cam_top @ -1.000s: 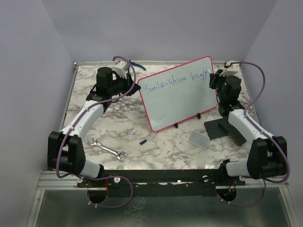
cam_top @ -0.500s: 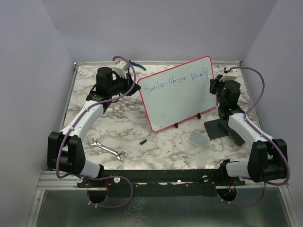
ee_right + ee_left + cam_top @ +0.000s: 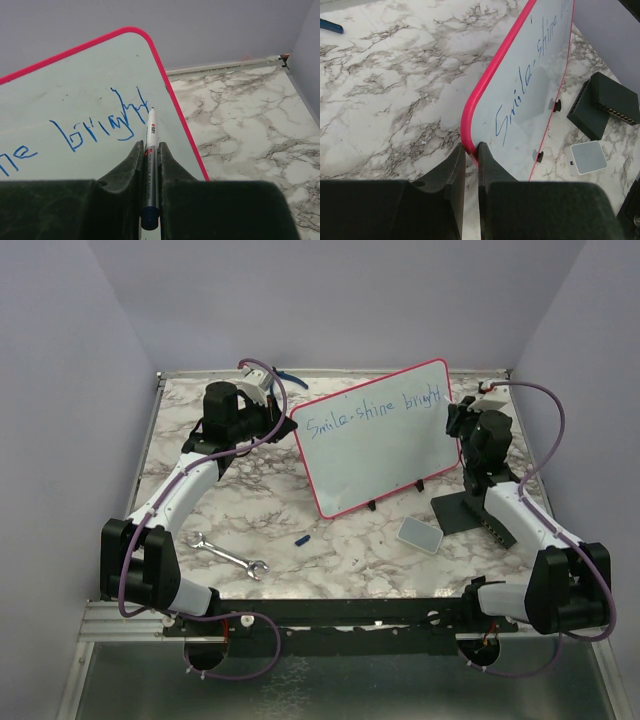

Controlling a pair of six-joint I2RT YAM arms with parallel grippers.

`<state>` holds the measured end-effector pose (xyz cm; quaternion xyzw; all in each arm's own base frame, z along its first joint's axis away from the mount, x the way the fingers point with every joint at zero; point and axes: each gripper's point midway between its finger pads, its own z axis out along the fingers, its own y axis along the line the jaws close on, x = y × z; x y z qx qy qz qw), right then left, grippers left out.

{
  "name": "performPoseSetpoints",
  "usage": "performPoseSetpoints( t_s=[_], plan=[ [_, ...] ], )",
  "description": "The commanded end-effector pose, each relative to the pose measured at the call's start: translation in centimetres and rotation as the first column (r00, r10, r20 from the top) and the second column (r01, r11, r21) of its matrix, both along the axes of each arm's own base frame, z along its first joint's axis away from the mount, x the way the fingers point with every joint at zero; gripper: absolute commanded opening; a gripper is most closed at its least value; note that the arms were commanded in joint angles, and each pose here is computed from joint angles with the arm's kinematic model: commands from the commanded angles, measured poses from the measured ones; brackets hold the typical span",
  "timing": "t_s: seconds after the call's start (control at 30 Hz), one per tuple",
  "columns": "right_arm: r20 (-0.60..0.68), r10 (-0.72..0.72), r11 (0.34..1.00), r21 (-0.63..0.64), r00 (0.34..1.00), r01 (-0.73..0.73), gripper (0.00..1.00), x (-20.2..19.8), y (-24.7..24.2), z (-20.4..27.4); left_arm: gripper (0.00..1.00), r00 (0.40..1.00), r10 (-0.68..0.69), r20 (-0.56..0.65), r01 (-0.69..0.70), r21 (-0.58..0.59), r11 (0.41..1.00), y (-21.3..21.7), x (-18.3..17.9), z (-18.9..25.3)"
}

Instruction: Write a sentence on the whiteboard

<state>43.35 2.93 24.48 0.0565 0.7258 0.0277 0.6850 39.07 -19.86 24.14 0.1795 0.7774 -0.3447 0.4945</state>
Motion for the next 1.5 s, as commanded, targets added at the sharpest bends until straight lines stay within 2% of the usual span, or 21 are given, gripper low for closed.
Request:
performPoseSetpoints(
  t_s=[0.0, 1.47],
  plan=[
    [0.031, -0.037, 0.999, -0.012, 0.999, 0.037, 0.0, -0.6, -0.9, 1.6, 0.0, 0.996, -0.008, 0.084, 0.007, 0.009, 1.0, 0.4, -0.2, 1.9],
    [-0.02, -0.016, 1.0, -0.009, 1.0, 0.016, 0.01, 1.0, -0.6, -0.2, 0.0, 0.996, -0.016, 0.088, 0.015, 0.01, 1.0, 0.3, -0.3, 2.0]
  ],
)
